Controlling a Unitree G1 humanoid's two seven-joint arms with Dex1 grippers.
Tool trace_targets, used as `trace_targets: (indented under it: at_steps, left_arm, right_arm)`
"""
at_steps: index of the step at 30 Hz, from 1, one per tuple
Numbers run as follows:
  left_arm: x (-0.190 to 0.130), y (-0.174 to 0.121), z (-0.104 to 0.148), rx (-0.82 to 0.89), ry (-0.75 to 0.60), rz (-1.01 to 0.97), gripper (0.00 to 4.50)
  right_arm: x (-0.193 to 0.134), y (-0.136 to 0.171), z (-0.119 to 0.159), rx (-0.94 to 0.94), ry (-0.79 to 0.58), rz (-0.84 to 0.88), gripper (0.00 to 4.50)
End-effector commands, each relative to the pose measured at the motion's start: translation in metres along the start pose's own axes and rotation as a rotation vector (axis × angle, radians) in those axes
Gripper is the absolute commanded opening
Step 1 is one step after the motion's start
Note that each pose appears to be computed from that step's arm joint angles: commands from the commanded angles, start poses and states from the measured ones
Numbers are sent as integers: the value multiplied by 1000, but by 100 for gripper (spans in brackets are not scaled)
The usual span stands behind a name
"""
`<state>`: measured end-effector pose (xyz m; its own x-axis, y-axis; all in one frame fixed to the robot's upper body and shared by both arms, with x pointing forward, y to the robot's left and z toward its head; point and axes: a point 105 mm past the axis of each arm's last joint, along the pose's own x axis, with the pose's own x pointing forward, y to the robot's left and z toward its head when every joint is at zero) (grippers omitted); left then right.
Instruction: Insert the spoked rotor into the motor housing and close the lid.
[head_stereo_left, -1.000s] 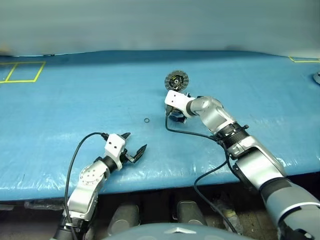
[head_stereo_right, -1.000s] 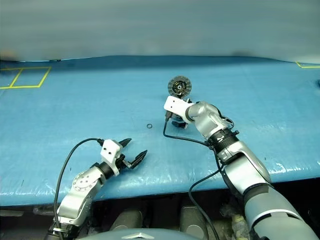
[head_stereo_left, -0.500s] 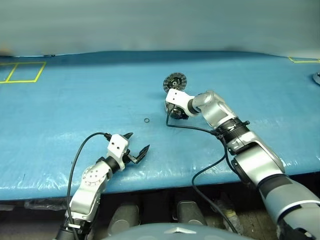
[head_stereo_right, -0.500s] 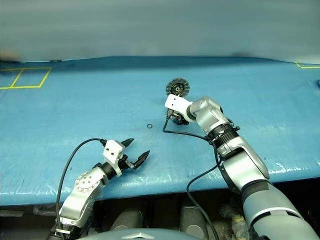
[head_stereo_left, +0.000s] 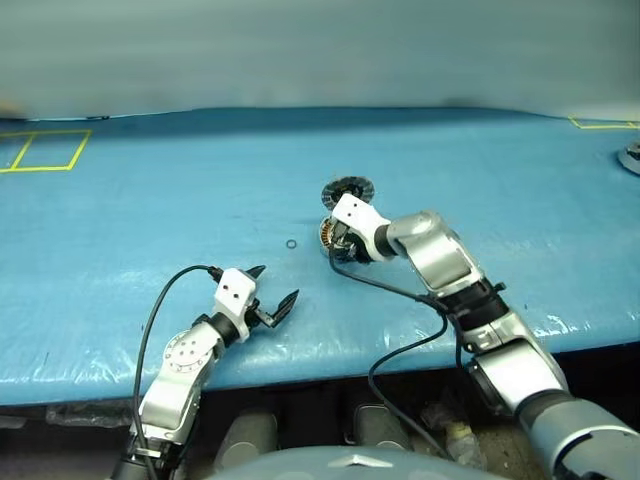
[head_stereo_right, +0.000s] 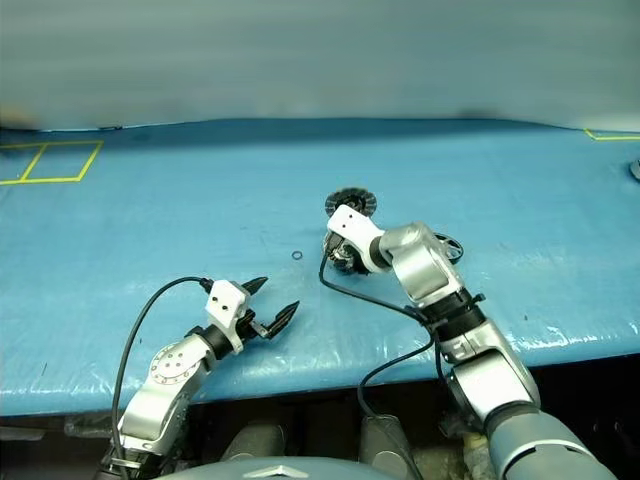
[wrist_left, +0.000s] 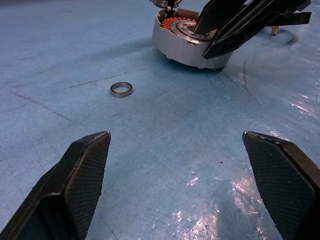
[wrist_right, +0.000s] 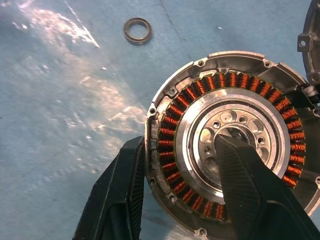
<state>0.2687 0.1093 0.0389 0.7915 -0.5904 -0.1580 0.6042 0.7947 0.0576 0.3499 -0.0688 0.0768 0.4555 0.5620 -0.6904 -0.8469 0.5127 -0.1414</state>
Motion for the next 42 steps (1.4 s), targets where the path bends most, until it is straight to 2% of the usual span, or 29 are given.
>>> trace_targets:
  at_steps: [1, 11, 19, 26, 29, 32, 37, 42]
  left_arm:
    - [-1, 0, 12, 19, -40, -3, 450]
    - [-2, 1, 10, 16, -31, -6, 450]
    - [-2, 1, 10, 17, -27, -10, 450]
    - [0, 2, 9, 14, -18, -17, 450]
    - [0, 3, 8, 13, -16, -20, 450]
    - [-1, 3, 9, 7, -16, -33, 450]
    - [-3, 8, 11, 11, -4, -56, 450]
    - [-6, 40, 5, 62, 63, 33, 450]
  right_arm:
    - [15, 51, -28, 219, 64, 149, 181]
    - [13, 102, -30, 363, 64, 184, 181]
    - [7, 116, -2, 437, -43, 197, 181]
    - [-11, 97, 28, 460, -154, 53, 402]
    - [-23, 94, 39, 464, -200, 30, 402]
    - [-42, 96, 53, 452, -306, 31, 402]
    - [-66, 94, 43, 410, -370, 30, 402]
    - [-76, 87, -4, 440, -446, -3, 402]
